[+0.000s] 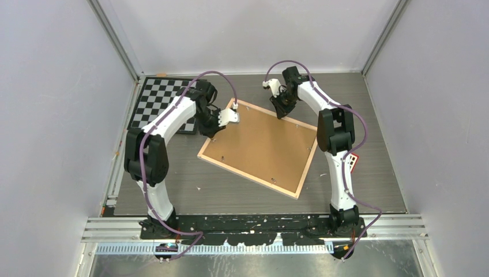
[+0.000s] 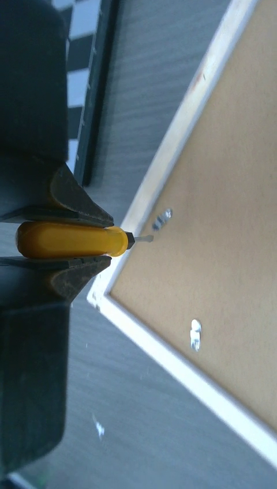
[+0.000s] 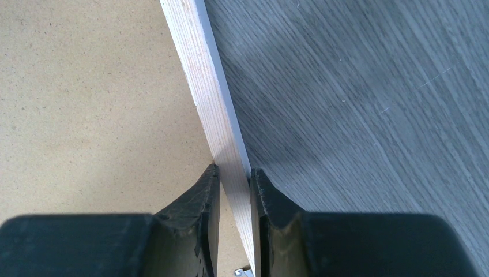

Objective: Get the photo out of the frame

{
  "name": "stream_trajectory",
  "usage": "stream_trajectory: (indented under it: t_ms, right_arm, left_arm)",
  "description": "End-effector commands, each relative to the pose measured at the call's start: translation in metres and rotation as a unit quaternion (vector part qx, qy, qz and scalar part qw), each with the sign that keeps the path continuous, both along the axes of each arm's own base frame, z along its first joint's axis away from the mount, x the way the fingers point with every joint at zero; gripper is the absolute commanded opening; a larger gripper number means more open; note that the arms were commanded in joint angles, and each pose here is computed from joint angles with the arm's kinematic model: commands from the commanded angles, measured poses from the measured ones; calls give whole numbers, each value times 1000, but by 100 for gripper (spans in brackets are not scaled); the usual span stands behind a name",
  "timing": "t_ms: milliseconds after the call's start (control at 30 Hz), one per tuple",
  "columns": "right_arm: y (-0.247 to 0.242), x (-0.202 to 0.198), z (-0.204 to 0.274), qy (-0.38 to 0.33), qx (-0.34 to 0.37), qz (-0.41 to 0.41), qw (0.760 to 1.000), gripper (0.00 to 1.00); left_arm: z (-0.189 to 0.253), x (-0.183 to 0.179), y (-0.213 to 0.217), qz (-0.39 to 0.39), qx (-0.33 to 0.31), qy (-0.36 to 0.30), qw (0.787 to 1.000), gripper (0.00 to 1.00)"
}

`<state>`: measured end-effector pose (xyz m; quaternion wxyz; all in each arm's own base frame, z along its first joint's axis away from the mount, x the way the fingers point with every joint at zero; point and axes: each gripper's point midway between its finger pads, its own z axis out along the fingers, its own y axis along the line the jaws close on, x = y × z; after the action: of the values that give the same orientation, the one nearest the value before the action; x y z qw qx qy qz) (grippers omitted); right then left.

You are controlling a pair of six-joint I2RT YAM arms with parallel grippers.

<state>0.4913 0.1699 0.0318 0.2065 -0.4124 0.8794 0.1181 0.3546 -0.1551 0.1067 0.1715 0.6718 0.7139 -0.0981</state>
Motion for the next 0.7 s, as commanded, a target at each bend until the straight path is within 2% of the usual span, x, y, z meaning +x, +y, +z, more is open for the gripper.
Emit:
stream_trajectory:
  t_ms: [0, 200, 333, 467, 667]
  right_arm:
    - [4, -2, -6, 5, -4, -30, 1000, 1]
    - [3, -4, -6, 7, -4, -31, 999, 1]
    - [3, -5, -5, 9, -3, -32, 999, 1]
    - [3, -6, -5, 9, -2, -33, 999, 1]
    - [4, -4, -4, 7, 0, -36, 999, 0]
  left_arm:
    - [-8, -62, -12, -6, -24, 142, 990, 0]
    - [-6, -36, -18, 82, -42, 104, 990, 0]
    - [15, -14, -18, 182, -84, 75, 977, 0]
    - [31, 1, -13, 234, -109, 25, 966, 0]
    - [26, 19, 1, 286, -85, -19, 954, 0]
